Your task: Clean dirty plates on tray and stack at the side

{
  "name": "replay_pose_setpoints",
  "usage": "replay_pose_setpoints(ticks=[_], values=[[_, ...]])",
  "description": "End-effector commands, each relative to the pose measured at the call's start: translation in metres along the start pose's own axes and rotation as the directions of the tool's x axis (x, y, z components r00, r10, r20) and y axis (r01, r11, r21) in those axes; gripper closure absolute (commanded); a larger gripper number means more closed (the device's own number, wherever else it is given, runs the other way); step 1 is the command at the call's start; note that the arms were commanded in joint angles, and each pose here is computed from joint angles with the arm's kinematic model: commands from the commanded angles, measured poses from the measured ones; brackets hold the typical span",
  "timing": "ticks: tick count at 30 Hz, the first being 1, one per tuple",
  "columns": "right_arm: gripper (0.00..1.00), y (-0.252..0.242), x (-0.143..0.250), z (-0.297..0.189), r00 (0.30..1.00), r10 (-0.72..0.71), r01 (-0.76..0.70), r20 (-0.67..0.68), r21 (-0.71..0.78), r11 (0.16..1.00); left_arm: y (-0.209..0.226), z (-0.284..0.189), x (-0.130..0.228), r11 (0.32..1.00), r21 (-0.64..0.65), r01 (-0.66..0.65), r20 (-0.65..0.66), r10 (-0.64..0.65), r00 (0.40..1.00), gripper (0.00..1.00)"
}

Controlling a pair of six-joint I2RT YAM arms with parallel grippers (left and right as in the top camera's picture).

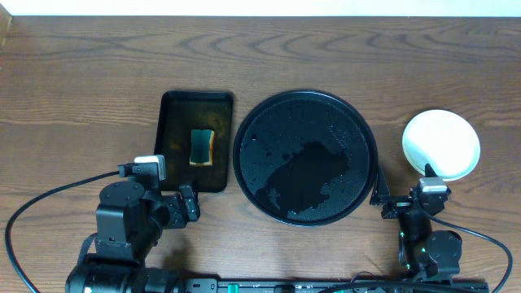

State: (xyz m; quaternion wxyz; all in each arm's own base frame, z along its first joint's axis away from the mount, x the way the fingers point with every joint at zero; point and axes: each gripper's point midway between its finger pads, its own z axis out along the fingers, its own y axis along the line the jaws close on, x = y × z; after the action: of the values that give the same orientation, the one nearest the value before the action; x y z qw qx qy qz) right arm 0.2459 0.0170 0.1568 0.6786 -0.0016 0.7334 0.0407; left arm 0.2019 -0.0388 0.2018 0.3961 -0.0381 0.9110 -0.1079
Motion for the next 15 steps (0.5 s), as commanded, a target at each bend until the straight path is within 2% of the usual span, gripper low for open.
replay_pose_setpoints(ticks=[1, 10, 15], values=[[0.01, 0.003, 0.000, 0.000, 1.000, -0.009, 0.009, 0.001, -0.013, 1.000, 0.002, 0.001, 0.000, 1.000, -0.010, -0.008, 0.002, 0.008, 1.000, 0.10], [0.01, 0.003, 0.000, 0.000, 1.000, -0.009, 0.009, 0.001, -0.013, 1.000, 0.007, -0.003, 0.006, 0.999, -0.030, -0.021, -0.010, 0.021, 1.000, 0.10], [0.01, 0.003, 0.000, 0.000, 1.000, -0.009, 0.009, 0.001, -0.013, 1.000, 0.019, -0.004, 0.018, 0.998, -0.060, 0.001, 0.031, 0.001, 1.000, 0.10]])
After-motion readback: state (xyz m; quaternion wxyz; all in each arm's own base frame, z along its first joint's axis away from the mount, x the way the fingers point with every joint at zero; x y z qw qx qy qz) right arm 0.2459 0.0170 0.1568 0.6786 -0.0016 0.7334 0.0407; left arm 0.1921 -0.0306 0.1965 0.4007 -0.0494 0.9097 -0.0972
